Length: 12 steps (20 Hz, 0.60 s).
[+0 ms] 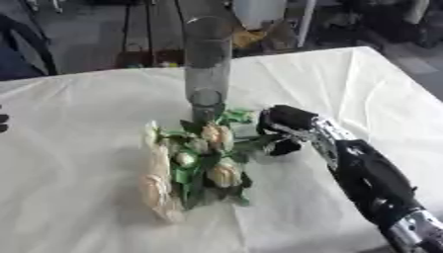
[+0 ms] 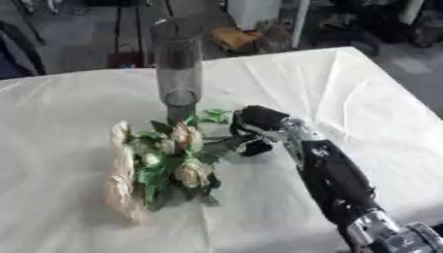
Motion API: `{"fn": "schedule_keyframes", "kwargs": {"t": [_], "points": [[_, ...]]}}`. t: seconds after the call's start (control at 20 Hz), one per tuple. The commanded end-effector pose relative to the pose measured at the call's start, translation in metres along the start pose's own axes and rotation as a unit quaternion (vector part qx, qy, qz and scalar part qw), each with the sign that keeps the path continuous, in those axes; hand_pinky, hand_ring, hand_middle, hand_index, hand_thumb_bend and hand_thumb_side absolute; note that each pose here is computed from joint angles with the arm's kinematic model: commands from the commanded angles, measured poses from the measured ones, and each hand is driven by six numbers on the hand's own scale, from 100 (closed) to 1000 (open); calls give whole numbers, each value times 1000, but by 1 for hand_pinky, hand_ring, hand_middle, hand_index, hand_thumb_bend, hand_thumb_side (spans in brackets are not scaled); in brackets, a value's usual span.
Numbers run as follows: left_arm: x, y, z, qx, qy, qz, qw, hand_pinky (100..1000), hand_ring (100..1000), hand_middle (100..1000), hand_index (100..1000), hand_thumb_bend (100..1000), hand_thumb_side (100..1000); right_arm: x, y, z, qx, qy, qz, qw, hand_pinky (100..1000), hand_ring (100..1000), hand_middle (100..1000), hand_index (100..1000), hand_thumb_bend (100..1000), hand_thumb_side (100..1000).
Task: Arrange flowers into the vase.
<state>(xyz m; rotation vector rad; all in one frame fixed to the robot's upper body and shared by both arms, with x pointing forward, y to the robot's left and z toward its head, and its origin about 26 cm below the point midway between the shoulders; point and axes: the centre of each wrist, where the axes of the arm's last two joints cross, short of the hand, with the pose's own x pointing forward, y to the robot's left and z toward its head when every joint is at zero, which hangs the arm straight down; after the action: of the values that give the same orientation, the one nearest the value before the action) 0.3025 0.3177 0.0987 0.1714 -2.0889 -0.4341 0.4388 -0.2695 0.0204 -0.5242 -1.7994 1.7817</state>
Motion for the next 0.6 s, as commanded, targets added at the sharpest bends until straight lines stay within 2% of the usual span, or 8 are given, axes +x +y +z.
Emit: {"fn": "schedule_keyframes", "kwargs": {"t": [0.05,0.4,0.6], "points": [[8,5,-5,1,-16,-6,1000,763,747,741,790,722,961,-6,-10,3,-24,8,12,1000,100,114,100,305,100,597],[8,5,-6,2,-16,-6,1000,763,747,741,790,723,960,-6,0,6,-46,23,-12,999,100,100,100,298,100,643],[8,5,-6,2,-17,-5,1000,763,747,741,790,723,960,-5,4,7,-58,33,-27,997,100,100,100,293,100,703]]}}
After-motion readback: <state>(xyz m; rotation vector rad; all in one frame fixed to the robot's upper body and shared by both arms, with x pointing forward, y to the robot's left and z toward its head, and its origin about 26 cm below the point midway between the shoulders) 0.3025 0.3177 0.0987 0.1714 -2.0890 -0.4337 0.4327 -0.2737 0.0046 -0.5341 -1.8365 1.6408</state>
